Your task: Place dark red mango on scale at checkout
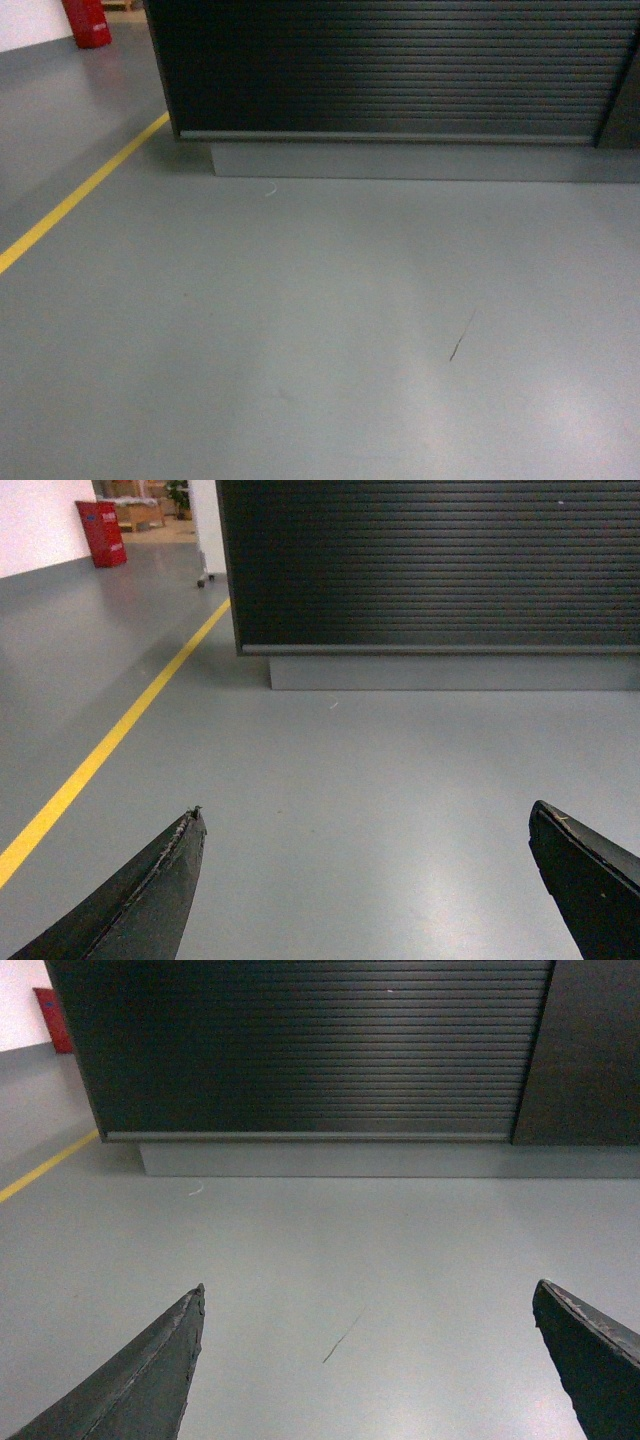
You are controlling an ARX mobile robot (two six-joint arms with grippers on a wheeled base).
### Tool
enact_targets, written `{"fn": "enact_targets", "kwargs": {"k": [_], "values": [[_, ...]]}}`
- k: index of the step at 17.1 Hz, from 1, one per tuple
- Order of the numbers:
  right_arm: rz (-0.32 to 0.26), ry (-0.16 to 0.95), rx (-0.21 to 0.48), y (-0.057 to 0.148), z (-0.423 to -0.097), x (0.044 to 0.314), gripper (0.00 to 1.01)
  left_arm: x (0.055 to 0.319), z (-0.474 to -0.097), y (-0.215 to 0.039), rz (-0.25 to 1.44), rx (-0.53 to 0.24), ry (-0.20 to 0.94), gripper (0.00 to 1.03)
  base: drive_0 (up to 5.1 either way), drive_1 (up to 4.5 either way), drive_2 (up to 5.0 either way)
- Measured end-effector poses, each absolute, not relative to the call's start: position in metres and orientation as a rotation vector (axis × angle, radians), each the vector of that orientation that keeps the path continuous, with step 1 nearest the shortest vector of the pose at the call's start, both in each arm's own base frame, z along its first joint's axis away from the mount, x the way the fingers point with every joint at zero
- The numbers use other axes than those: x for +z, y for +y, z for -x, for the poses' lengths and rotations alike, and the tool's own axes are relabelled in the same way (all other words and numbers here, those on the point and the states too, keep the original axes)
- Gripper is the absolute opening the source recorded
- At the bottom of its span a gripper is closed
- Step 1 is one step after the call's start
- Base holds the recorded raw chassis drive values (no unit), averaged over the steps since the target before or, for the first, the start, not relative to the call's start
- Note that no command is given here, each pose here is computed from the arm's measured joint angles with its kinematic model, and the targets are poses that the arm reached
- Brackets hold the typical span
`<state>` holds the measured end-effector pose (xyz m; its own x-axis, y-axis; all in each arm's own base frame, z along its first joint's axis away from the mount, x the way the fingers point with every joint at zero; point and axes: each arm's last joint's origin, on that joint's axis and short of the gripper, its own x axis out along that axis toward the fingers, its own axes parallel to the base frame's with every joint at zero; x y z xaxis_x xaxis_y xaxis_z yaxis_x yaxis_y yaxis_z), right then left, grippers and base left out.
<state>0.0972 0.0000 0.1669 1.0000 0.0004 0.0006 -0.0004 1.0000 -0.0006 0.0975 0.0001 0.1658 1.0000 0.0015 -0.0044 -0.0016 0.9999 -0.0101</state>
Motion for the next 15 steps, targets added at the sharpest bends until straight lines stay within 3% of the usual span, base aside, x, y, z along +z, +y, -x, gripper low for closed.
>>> {"fn": "enact_targets", "kwargs": {"k": [15], "values": [[0.001, -0.008, 0.000, 0.0000, -0.0972, 0.1676, 0.98, 0.1664, -0.0975, 0.0001, 0.010, 0.002, -0.002, 0.98, 0.0, 4.20, -4.2]]}}
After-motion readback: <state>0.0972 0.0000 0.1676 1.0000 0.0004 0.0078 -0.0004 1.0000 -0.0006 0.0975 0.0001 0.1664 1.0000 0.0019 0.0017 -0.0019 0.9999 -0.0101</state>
